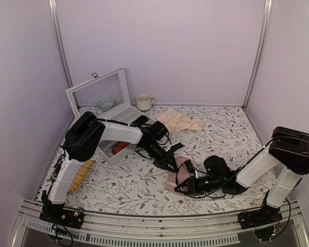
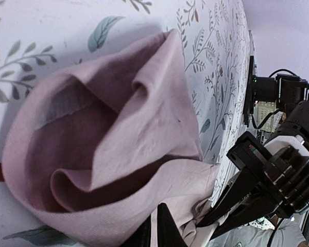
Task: Roll the underwear
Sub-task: Roll the underwear at the center of the board.
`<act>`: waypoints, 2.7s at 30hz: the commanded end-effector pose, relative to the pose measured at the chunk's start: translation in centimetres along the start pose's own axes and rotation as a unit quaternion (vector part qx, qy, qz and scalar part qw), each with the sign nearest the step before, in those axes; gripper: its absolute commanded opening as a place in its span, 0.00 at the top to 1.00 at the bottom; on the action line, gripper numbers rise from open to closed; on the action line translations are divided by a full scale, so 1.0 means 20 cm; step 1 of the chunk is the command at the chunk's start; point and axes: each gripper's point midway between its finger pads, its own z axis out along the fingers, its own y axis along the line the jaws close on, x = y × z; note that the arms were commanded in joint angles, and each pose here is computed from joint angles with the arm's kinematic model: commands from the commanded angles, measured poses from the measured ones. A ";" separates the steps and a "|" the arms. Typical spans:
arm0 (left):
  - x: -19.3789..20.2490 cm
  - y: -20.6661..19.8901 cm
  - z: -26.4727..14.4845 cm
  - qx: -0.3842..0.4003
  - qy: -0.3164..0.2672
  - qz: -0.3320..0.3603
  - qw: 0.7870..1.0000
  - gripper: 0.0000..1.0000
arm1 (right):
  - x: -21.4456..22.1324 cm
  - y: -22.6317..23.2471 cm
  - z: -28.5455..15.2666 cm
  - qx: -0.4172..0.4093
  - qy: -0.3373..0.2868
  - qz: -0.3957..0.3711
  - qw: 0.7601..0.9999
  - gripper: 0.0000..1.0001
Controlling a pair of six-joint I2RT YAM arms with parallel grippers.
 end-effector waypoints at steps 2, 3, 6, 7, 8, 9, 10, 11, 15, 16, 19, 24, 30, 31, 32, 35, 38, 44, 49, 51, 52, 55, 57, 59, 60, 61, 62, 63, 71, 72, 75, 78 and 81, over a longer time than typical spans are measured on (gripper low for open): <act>0.07 0.30 -0.03 -0.095 -0.001 -0.056 0.994 0.93 | 0.22 -0.19 0.02 0.039 0.085 0.064 0.994 1.00; 0.07 0.30 -0.03 -0.095 0.000 -0.056 0.994 0.93 | 0.23 -0.20 0.03 0.040 0.089 0.069 0.993 1.00; 0.07 0.31 -0.03 -0.098 -0.001 -0.059 0.993 0.93 | 0.25 -0.23 0.04 0.041 0.100 0.084 0.991 1.00; 0.07 0.32 -0.04 -0.099 -0.002 -0.061 0.993 0.93 | 0.25 -0.24 0.04 0.043 0.100 0.087 0.990 1.00; 0.07 0.33 -0.04 -0.101 -0.003 -0.063 0.993 0.93 | 0.25 -0.25 0.04 0.045 0.100 0.090 0.990 1.00; 0.07 0.34 -0.05 -0.101 -0.003 -0.066 0.993 0.93 | 0.24 -0.26 0.04 0.045 0.098 0.093 0.990 1.00; 0.07 0.34 -0.05 -0.104 -0.004 -0.068 0.992 0.93 | 0.24 -0.26 0.03 0.046 0.098 0.095 0.990 1.00; 0.08 0.35 -0.06 -0.105 -0.004 -0.071 0.992 0.94 | 0.23 -0.26 0.03 0.045 0.096 0.095 0.990 1.00; 0.08 0.37 -0.08 -0.107 -0.007 -0.075 0.991 0.94 | 0.21 -0.28 0.03 0.046 0.094 0.095 0.990 1.00; 0.08 0.37 -0.08 -0.107 -0.008 -0.075 0.991 0.94 | 0.21 -0.28 0.03 0.046 0.094 0.096 0.990 1.00; 0.07 0.36 -0.08 -0.106 -0.011 -0.075 0.992 0.94 | 0.24 -0.31 0.04 0.049 0.103 0.099 0.988 1.00; 0.05 0.36 -0.10 -0.105 -0.016 -0.074 0.992 0.93 | 0.27 -0.35 0.06 0.048 0.114 0.102 0.987 1.00; -0.03 0.27 -0.22 -0.098 -0.058 -0.055 0.992 0.85 | 0.29 -0.39 0.06 0.053 0.118 0.111 0.985 1.00; -0.05 0.26 -0.25 -0.098 -0.065 -0.052 0.992 0.84 | 0.30 -0.39 0.06 0.054 0.117 0.112 0.985 1.00; -0.05 0.25 -0.27 -0.098 -0.070 -0.051 0.991 0.83 | 0.30 -0.39 0.06 0.054 0.118 0.113 0.985 1.00; -0.04 0.20 -0.33 -0.091 -0.080 -0.034 0.992 0.83 | 0.30 -0.40 0.05 0.055 0.118 0.113 0.985 1.00; 0.01 0.15 -0.37 -0.086 -0.086 -0.012 0.993 0.80 | 0.30 -0.40 0.05 0.054 0.119 0.111 0.985 1.00; 0.05 0.11 -0.41 -0.079 -0.103 0.007 0.992 0.76 | 0.30 -0.40 0.06 0.056 0.122 0.108 0.985 1.00; 0.09 -0.04 -0.41 -0.021 -0.090 0.046 0.995 0.75 | 0.30 -0.41 0.06 0.061 0.126 0.107 0.984 1.00; 0.14 -0.08 -0.39 -0.007 -0.075 0.063 0.995 0.70 | 0.30 -0.41 0.06 0.063 0.128 0.106 0.984 1.00; 0.17 -0.10 -0.38 -0.001 -0.068 0.068 0.995 0.68 | 0.30 -0.41 0.06 0.064 0.130 0.105 0.984 1.00; 0.24 -0.12 -0.33 0.018 -0.048 0.071 0.996 0.58 | 0.30 -0.41 0.07 0.065 0.133 0.102 0.984 1.00; 0.28 -0.13 -0.30 0.028 -0.036 0.073 0.996 0.56 | 0.29 -0.40 0.07 0.065 0.132 0.100 0.984 1.00; 0.31 -0.17 -0.26 0.038 -0.022 0.082 0.996 0.53 | 0.29 -0.40 0.08 0.066 0.133 0.100 0.984 1.00; 0.33 -0.19 -0.25 0.037 -0.016 0.087 0.995 0.52 | 0.30 -0.41 0.07 0.068 0.134 0.101 0.984 1.00; 0.34 -0.18 -0.23 0.030 -0.011 0.086 0.996 0.51 | 0.29 -0.41 0.07 0.068 0.133 0.101 0.984 1.00; 0.36 -0.18 -0.22 0.028 -0.006 0.084 0.996 0.51 | 0.29 -0.41 0.07 0.068 0.133 0.100 0.984 1.00; 0.37 -0.17 -0.20 0.028 0.000 0.081 0.996 0.51 | 0.29 -0.41 0.07 0.070 0.132 0.101 0.984 1.00; 0.49 -0.12 -0.14 0.002 0.034 0.061 0.998 0.51 | 0.30 -0.41 0.06 0.073 0.133 0.098 0.984 1.00; 0.50 -0.11 -0.14 -0.002 0.035 0.057 0.998 0.51 | 0.30 -0.41 0.06 0.073 0.132 0.098 0.984 1.00; 0.54 -0.09 -0.13 -0.006 0.041 0.046 0.998 0.51 | 0.29 -0.41 0.06 0.073 0.131 0.098 0.984 1.00; 0.55 -0.08 -0.12 -0.008 0.040 0.043 0.998 0.51 | 0.30 -0.41 0.06 0.073 0.133 0.095 0.984 1.00; 0.53 -0.07 -0.10 -0.010 0.039 0.036 0.999 0.51 | 0.29 -0.41 0.07 0.073 0.132 0.095 0.984 1.00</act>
